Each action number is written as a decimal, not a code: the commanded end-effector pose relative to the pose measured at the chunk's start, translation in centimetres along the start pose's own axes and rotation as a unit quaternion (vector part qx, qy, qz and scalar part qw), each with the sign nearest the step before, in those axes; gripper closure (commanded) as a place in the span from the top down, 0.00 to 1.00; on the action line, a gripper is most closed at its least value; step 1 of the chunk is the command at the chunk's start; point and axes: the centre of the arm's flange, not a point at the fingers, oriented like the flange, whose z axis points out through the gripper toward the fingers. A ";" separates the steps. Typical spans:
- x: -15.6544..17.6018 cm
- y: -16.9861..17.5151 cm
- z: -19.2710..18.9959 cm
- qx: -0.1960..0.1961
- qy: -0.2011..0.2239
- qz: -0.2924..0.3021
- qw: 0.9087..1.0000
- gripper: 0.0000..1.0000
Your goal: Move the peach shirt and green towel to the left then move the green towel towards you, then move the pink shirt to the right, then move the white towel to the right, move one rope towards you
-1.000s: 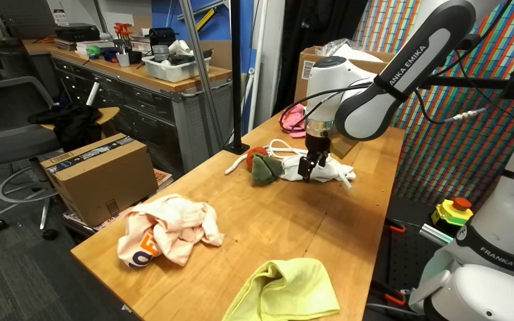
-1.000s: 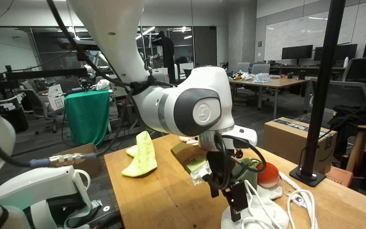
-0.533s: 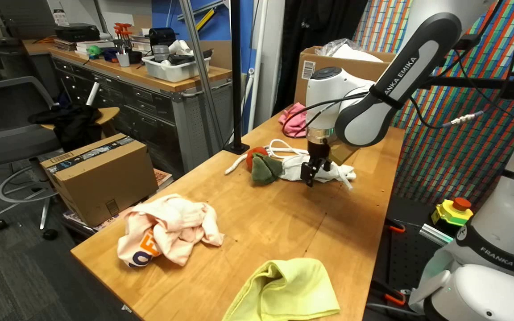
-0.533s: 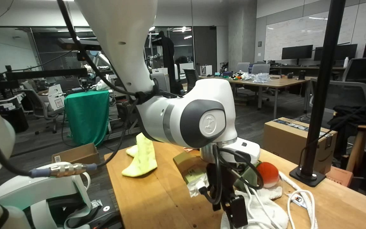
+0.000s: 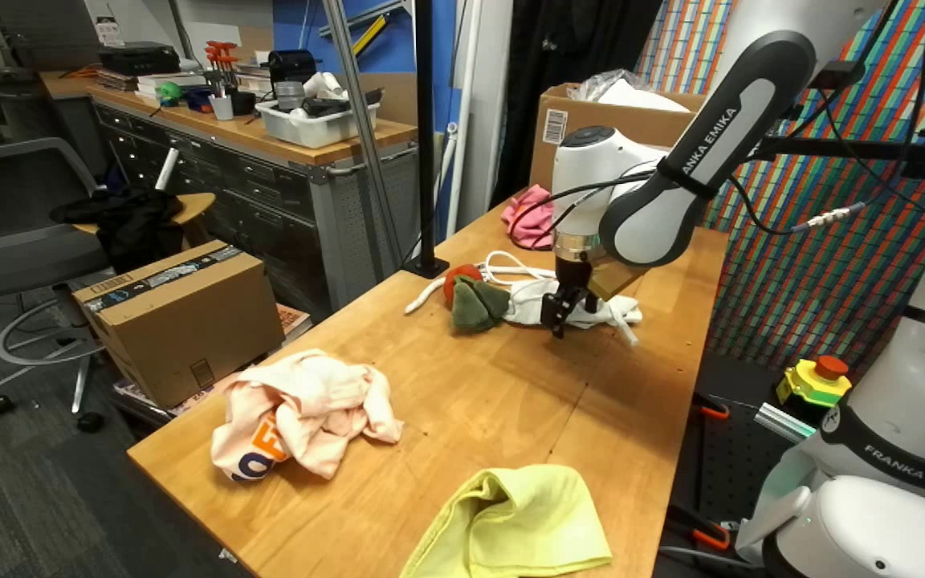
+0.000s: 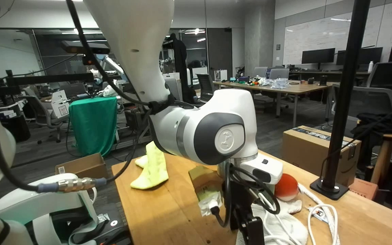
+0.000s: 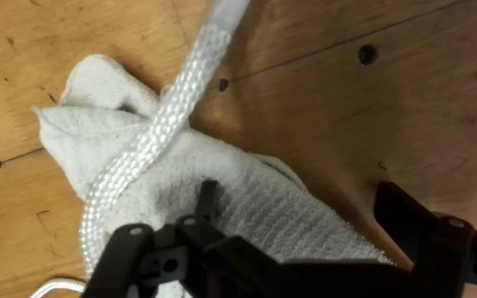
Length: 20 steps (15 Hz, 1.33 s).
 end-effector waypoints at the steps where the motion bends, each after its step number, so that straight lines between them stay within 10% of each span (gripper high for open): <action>1: 1.2 0.6 0.1 0.020 0.010 0.039 0.999 0.66; 9: 2.3 2.4 -0.9 0.044 0.016 0.099 0.994 0.06; 20: 1.4 5.0 -13.5 0.094 0.186 0.111 0.972 0.05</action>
